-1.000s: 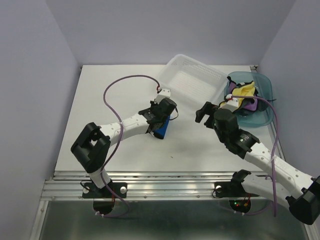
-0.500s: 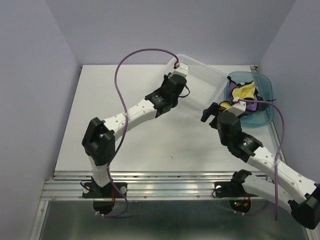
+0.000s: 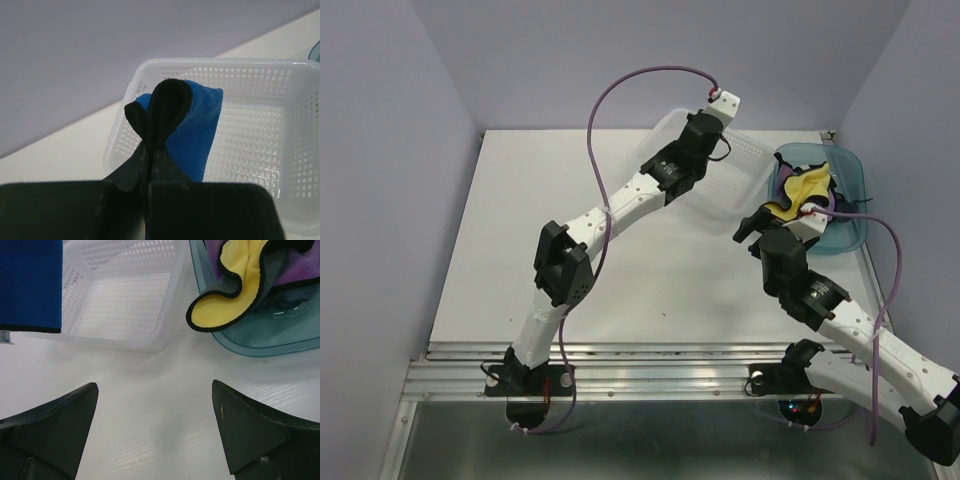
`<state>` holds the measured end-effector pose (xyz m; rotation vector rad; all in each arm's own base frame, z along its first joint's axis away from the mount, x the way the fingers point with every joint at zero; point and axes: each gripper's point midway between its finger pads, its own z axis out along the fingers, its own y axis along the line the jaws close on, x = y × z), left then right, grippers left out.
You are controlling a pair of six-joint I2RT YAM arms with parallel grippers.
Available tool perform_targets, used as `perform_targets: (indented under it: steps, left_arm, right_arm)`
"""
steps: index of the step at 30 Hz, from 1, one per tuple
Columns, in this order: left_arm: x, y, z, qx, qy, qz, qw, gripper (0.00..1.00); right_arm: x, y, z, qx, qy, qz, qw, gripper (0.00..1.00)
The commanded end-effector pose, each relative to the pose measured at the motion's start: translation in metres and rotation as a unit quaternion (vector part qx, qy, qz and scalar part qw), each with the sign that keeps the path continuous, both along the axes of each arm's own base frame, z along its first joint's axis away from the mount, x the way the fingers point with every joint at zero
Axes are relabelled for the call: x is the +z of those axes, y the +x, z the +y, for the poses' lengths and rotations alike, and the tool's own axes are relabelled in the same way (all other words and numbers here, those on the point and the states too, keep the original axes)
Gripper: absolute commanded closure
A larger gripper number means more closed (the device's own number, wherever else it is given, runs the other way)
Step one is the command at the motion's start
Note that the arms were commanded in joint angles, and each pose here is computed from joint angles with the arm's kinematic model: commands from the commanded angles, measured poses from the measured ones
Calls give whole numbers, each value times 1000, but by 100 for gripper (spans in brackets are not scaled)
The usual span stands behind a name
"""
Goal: Fold and stack the towels
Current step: Neatly place the folded towel into the bin
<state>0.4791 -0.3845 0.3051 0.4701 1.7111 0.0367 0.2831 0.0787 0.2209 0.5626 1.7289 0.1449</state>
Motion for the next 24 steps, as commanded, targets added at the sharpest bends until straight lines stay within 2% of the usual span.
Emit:
perform_targets:
  steps: [1, 9, 14, 24]
  left_arm:
    - [28, 9, -23, -47, -32, -23, 998, 100]
    - [-3, 36, -54, -119, -68, -1, 991, 100]
    - [-35, 64, -50, -149, -93, 30, 984, 100]
    - [-69, 113, -30, -139, -125, 36, 982, 100]
  right_arm:
    - [-2, -3, -20, -55, 9, -19, 998, 0]
    - [-5, -4, -26, -72, 1, -17, 997, 0]
    - [-12, -4, -28, -81, -6, -8, 997, 0]
    - [-14, -2, -33, -101, -18, -7, 995, 0]
